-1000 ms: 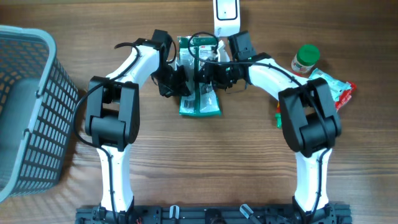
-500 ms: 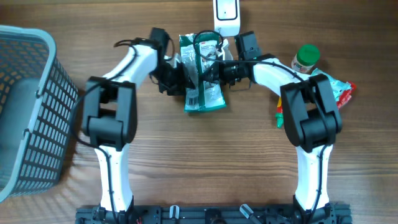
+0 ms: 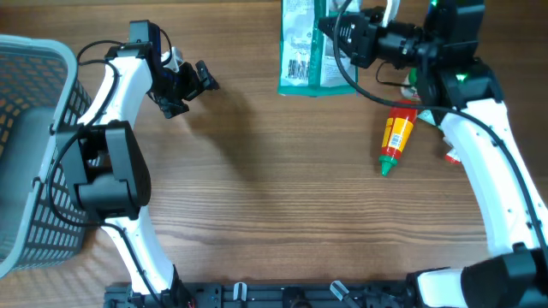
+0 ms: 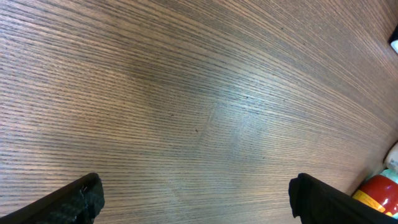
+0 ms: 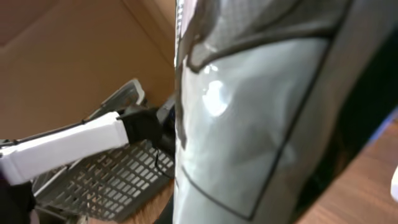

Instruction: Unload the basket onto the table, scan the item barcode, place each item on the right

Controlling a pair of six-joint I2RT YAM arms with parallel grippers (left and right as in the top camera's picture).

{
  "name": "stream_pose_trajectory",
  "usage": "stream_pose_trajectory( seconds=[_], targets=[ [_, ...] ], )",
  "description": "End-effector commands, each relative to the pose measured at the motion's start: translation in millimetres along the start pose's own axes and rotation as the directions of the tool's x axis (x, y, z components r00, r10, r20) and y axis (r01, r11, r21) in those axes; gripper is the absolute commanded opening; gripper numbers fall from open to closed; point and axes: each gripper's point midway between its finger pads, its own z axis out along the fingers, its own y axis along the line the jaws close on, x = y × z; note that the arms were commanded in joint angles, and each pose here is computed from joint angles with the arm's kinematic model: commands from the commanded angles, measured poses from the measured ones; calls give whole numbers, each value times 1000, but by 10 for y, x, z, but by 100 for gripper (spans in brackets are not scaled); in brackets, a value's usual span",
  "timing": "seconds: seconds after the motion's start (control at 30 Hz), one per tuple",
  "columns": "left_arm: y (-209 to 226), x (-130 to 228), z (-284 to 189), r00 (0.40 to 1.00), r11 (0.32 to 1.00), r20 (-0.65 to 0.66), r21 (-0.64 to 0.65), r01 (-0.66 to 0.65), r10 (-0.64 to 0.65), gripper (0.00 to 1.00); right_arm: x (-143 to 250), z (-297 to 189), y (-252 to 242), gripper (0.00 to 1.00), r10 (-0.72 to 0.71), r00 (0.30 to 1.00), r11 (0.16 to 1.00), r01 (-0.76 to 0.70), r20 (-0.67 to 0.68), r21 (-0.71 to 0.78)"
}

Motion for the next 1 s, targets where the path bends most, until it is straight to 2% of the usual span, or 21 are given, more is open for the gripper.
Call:
stream_pose_trajectory(
  seconds=[0.0,0.1,0.13,0.2,0.3,0.37,0.43,0.53,0.67,0.7,0.77,0.83,0.87,0.97],
  targets=[
    [-25,-21,-48,1000,1000,19,2,-22,22,100,-194,-79,-42,4,35,996,995,-42,80,90],
    [-48,-72,-50,999,999,40,10,-32,32,100,-322,-143,-490,4,-26,986,938,-32,163,344],
    [-48,-72,-50,999,999,40,10,-32,32,100,-362,-160,-702,4,-92,980,885,0,175,466],
    [-49,-72,-50,999,999,40,11,-32,32,100,-378,14,-962,4,-289,952,769,168,101,617],
    [-48,-72,-50,999,999,40,10,-32,32,100,-327,352,-1175,4,-504,862,582,386,-55,716],
    [-48,-72,-50,999,999,40,10,-32,32,100,-288,587,-1262,4,-638,746,420,546,-191,725],
    [-49,-72,-50,999,999,40,11,-32,32,100,-292,758,-1405,4,-739,568,156,667,-362,729],
    [-48,-72,-50,999,999,40,10,-32,32,100,-187,945,-1566,4,-773,391,-43,753,-500,657],
    [-48,-72,-50,999,999,40,10,-32,32,100,228,1239,-1949,4,-686,13,-367,857,-728,362],
    [-49,-72,-50,999,999,40,11,-32,32,100,298,1302,-1994,4,-673,-49,-413,853,-738,320],
    [-49,-72,-50,999,999,40,11,-32,32,100,301,1380,-1980,4,-707,-68,-458,802,-704,383],
    [-48,-73,-50,999,999,40,10,-32,32,100,375,1469,-1968,4,-736,-94,-453,805,-671,383],
    [-48,-72,-50,999,999,40,10,-32,32,100,428,1508,-1984,4,-754,-83,-425,818,-652,388],
    [-48,-72,-50,999,999,40,10,-32,32,100,453,1512,-2020,4,-794,10,-336,827,-608,451]
  ],
)
